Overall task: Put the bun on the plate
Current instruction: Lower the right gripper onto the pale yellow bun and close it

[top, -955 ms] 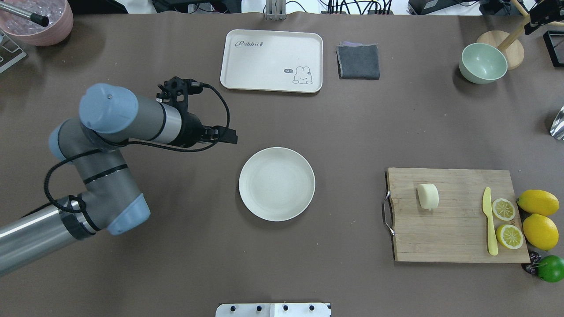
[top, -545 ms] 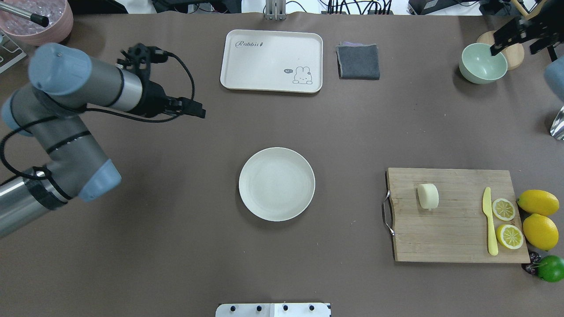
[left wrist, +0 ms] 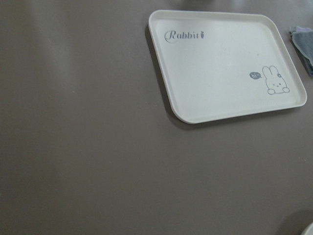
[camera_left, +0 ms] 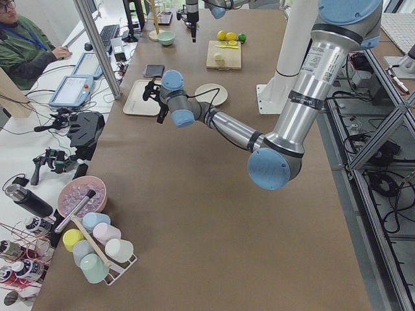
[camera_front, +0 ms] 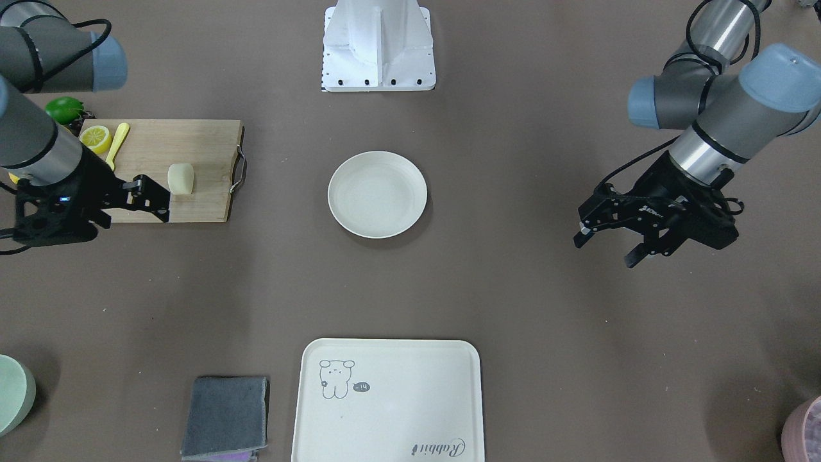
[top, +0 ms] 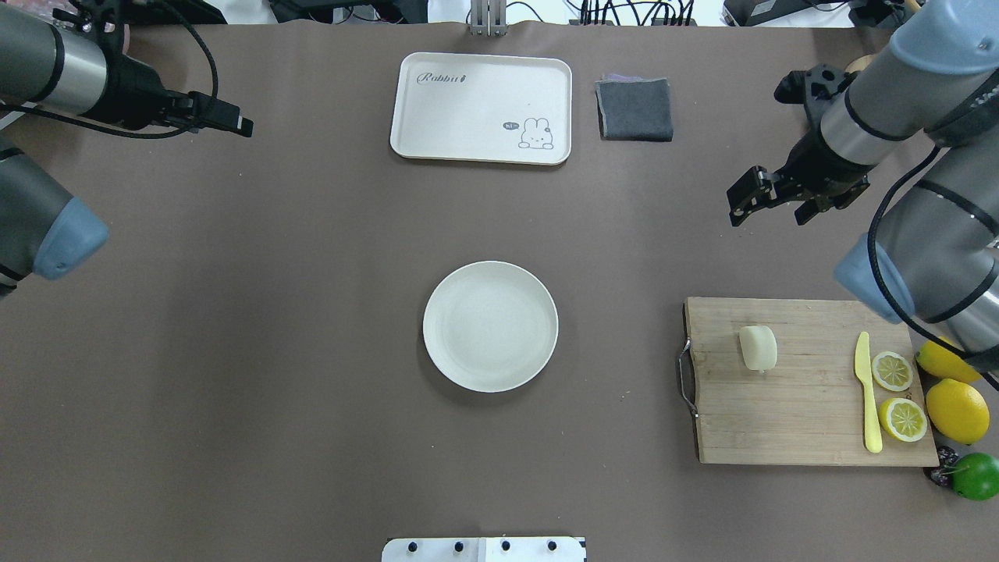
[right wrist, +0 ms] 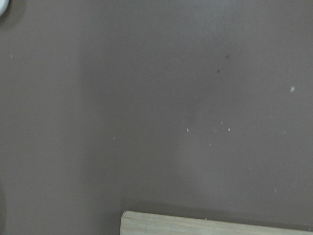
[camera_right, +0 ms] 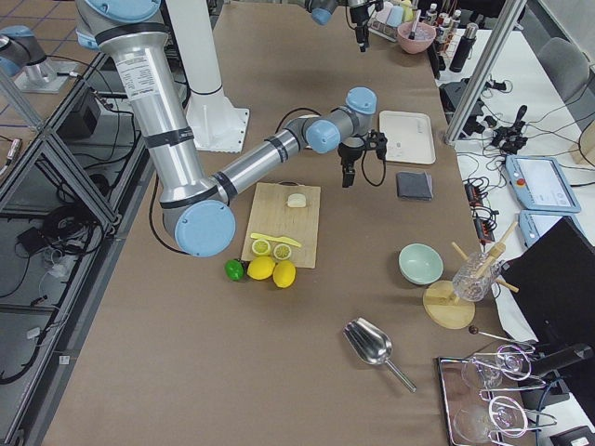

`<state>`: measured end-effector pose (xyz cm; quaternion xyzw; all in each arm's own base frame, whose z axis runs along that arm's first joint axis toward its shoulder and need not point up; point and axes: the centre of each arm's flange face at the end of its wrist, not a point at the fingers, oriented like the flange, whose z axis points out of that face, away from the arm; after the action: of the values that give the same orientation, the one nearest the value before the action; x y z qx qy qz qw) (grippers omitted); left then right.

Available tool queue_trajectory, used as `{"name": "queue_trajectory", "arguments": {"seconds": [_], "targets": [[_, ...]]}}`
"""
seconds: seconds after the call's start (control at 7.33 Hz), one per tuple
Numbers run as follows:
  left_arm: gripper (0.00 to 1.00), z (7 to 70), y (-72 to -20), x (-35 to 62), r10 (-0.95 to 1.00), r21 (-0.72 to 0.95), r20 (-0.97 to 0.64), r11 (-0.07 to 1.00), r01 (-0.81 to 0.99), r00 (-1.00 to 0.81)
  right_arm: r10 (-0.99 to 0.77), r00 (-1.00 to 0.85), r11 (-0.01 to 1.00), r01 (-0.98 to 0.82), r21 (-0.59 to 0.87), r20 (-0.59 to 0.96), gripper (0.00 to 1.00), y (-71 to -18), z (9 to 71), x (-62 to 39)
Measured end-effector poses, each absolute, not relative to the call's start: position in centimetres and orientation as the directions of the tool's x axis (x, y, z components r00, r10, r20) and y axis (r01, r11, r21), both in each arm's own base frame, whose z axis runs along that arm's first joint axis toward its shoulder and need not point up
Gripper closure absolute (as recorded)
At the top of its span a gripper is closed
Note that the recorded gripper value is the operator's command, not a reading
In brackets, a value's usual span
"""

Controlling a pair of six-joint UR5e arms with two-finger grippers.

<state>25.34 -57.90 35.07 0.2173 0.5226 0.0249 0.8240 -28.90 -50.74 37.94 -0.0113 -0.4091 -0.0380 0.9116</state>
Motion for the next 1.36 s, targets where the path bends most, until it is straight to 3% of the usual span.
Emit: {"name": "queue_trajectory", "arguments": {"seconds": [0.55, 1.23, 1.36], "targets": [[0.02, 36.3, -56.5, 22.3, 0.248, 0.392, -0.843, 0.891, 0.230, 0.477, -0.092, 0.630, 0.991, 0.137, 0.007, 0.771, 0.00, -42.4, 47.6, -31.3], [0.02, 37.5, -54.3, 20.9, 0.240, 0.388, -0.842, 0.892, 0.232, 0.484, -0.058, 0.623, 0.996, 0.089, 0.003, 0.780, 0.01, -41.7, 45.2, -34.7], [0.02, 37.6, -54.3, 21.0, 0.238, 0.387, -0.841, 0.893, 0.232, 0.486, -0.060, 0.629, 0.996, 0.091, 0.003, 0.775, 0.14, -41.3, 45.5, -34.9]]}}
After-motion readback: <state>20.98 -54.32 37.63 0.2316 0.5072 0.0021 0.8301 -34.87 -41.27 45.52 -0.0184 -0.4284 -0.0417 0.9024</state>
